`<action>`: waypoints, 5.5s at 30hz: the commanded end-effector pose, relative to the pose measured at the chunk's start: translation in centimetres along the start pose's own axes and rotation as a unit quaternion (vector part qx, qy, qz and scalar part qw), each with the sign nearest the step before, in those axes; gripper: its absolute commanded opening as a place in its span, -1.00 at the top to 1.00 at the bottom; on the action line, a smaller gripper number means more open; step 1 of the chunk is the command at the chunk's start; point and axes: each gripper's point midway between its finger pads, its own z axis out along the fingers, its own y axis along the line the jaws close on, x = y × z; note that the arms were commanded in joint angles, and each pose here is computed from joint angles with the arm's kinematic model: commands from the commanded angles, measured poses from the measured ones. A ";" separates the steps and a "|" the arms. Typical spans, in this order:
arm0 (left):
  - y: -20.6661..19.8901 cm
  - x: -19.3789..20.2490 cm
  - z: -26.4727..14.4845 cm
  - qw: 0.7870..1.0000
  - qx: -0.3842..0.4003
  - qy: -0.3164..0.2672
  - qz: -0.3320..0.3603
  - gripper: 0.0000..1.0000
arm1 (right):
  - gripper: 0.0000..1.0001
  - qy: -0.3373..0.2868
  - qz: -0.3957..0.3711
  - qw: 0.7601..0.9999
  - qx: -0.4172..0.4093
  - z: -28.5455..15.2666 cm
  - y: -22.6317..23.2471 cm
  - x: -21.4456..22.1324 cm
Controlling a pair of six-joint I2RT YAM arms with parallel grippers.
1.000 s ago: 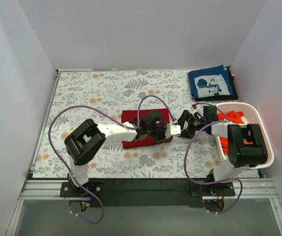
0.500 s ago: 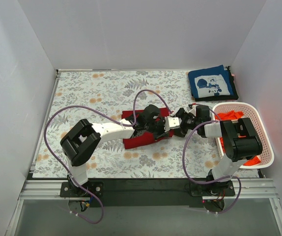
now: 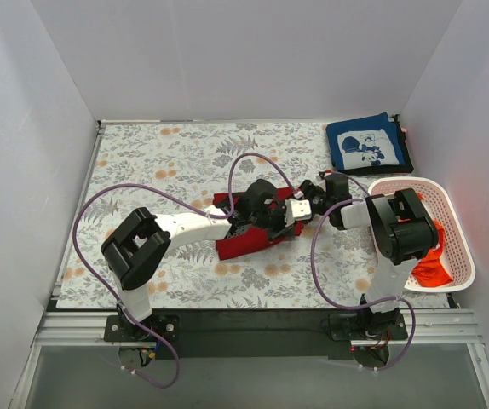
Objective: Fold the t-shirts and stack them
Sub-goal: Neatly place the folded tshirt to the corner
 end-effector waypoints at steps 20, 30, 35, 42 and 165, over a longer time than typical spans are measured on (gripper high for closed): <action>5.4 -0.4 -9.0 0.979 -0.098 -0.007 -0.179 -0.58 | 0.97 -0.035 -0.389 0.913 0.118 1.5 3.8 -11.6; 6.2 2.5 -11.0 0.963 -0.158 0.023 -0.219 -0.67 | 0.97 -0.098 -0.493 0.846 0.178 -1.4 6.7 -21.1; 6.5 3.0 -11.2 0.959 -0.170 0.027 -0.223 -0.68 | 0.97 -0.127 -0.535 0.814 0.188 -3.6 9.3 -24.7; 6.7 3.6 -10.9 0.959 -0.173 0.032 -0.222 -0.68 | 0.97 -0.149 -0.569 0.783 0.202 -5.3 11.4 -27.9; 5.3 5.9 -12.7 0.951 -0.150 0.108 -0.248 -0.72 | -0.59 -0.312 -0.604 0.657 0.326 -24.8 8.8 -45.8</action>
